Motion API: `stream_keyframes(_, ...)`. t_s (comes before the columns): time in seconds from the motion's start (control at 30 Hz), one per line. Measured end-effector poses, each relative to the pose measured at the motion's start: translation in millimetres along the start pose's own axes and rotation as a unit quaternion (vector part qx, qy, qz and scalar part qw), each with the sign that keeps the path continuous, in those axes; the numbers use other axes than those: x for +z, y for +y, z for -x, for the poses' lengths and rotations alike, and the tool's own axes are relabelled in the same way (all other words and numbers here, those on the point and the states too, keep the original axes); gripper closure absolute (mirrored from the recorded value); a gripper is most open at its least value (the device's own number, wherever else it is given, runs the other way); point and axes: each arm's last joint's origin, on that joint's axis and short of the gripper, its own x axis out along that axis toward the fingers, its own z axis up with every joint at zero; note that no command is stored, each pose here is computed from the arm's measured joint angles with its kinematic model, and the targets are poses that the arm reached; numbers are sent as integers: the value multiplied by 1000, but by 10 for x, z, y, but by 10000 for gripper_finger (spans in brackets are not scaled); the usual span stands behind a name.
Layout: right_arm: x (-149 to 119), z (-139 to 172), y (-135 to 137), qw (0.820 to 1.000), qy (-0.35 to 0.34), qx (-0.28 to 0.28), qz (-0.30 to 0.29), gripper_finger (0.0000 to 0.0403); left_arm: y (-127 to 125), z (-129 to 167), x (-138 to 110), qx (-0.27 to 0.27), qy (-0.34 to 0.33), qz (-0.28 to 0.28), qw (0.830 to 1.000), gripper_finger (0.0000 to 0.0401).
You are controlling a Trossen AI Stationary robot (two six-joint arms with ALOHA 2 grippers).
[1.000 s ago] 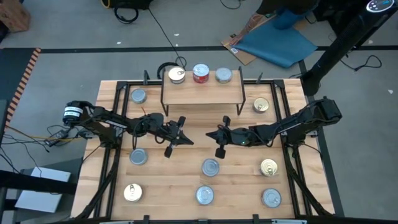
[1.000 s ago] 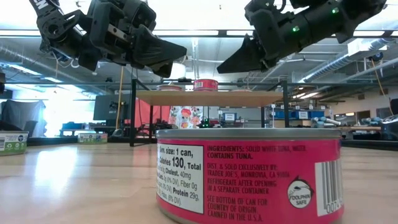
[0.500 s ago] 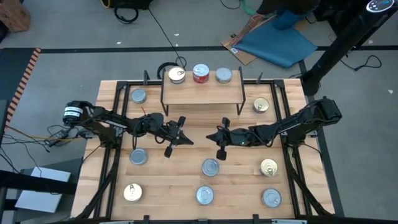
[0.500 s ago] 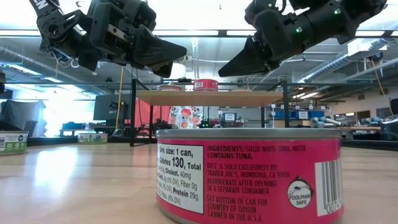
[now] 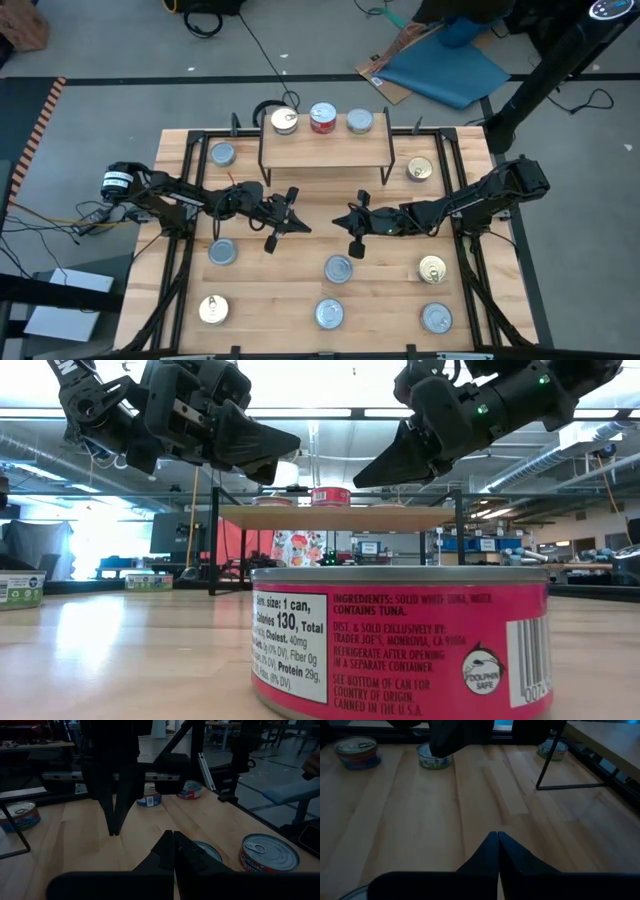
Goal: Stack canned seafood by type on shelf
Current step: Stack the blue pink tuna can on top of the other blue pink tuna can on the shelf
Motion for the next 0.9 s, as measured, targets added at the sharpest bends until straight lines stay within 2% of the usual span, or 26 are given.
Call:
stream_keyframes(0.3, -17, 1, 26, 999, 12, 46, -10, 387, -5, 0, -3, -7, 1, 2, 1000, 400)
stream_keyframes(0.6, -35, 68, 23, 994, 69, 81, -9, 389, -12, 0, -21, -16, 9, 4, 1000, 400)
stream_keyframes(0.9, -1, 81, 62, 990, 95, 104, -9, 390, -12, 0, -24, -17, 11, 3, 1000, 400)
